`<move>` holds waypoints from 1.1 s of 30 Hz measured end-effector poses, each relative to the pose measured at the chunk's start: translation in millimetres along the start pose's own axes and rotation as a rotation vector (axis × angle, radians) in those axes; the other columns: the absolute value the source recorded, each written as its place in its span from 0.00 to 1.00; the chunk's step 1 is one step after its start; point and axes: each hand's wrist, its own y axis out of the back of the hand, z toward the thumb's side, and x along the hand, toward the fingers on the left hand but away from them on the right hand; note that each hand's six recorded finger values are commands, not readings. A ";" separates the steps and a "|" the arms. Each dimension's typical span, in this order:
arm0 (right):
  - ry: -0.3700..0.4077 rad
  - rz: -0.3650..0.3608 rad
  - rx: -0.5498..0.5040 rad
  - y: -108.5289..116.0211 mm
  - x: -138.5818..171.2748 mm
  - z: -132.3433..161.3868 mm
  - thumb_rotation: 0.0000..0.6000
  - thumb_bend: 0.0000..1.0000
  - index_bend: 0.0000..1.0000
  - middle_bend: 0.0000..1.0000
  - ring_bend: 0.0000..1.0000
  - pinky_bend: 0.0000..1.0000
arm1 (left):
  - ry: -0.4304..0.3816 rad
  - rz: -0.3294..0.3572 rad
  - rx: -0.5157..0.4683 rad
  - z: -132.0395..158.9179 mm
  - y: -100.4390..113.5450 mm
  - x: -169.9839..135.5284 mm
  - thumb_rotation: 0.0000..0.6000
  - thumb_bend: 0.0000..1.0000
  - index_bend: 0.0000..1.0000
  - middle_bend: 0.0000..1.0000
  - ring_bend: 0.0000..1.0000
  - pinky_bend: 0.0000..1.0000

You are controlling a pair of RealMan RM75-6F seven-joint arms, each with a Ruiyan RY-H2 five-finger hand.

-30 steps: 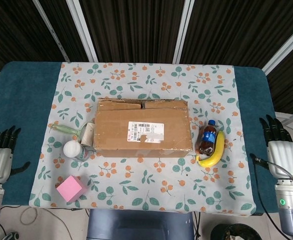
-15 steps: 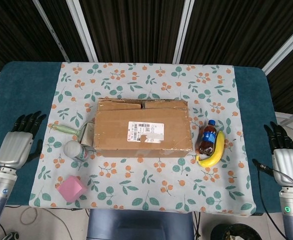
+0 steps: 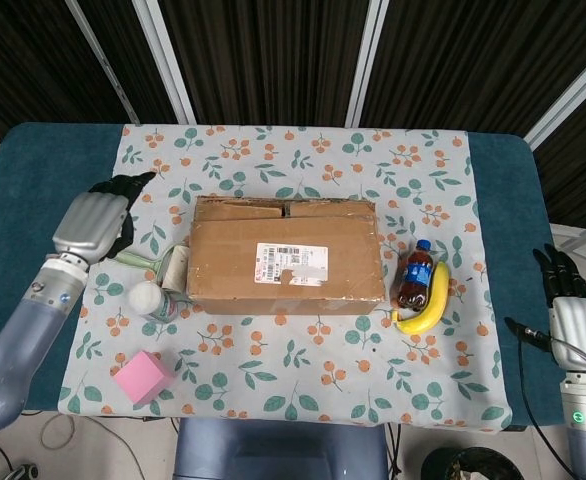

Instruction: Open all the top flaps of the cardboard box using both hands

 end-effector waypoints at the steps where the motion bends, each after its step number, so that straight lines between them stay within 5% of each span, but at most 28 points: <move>1: -0.002 0.001 -0.002 0.0 -0.1 -0.4 1.00 0.22 0.00 0.00 0.00 0.21 | -0.005 -0.015 0.003 7.5 4.0 9.8 1.00 0.96 0.09 0.20 0.15 0.26; 7: -0.008 0.003 -0.013 0.2 -0.2 -1.6 1.00 0.23 0.00 0.00 0.00 0.21 | -0.044 -0.056 0.052 46.7 16.1 49.7 1.00 0.97 0.15 0.28 0.22 0.32; 13: -0.010 0.002 -0.018 0.6 -0.3 -2.4 1.00 0.23 0.00 0.00 0.00 0.21 | -0.061 -0.118 0.076 68.2 2.1 65.7 1.00 0.98 0.17 0.34 0.27 0.35; 33: -0.027 0.004 -0.044 1.4 -1.3 -5.5 1.00 0.23 0.00 0.00 0.00 0.21 | -0.059 -0.216 0.080 91.1 -36.5 82.6 1.00 0.98 0.19 0.38 0.28 0.36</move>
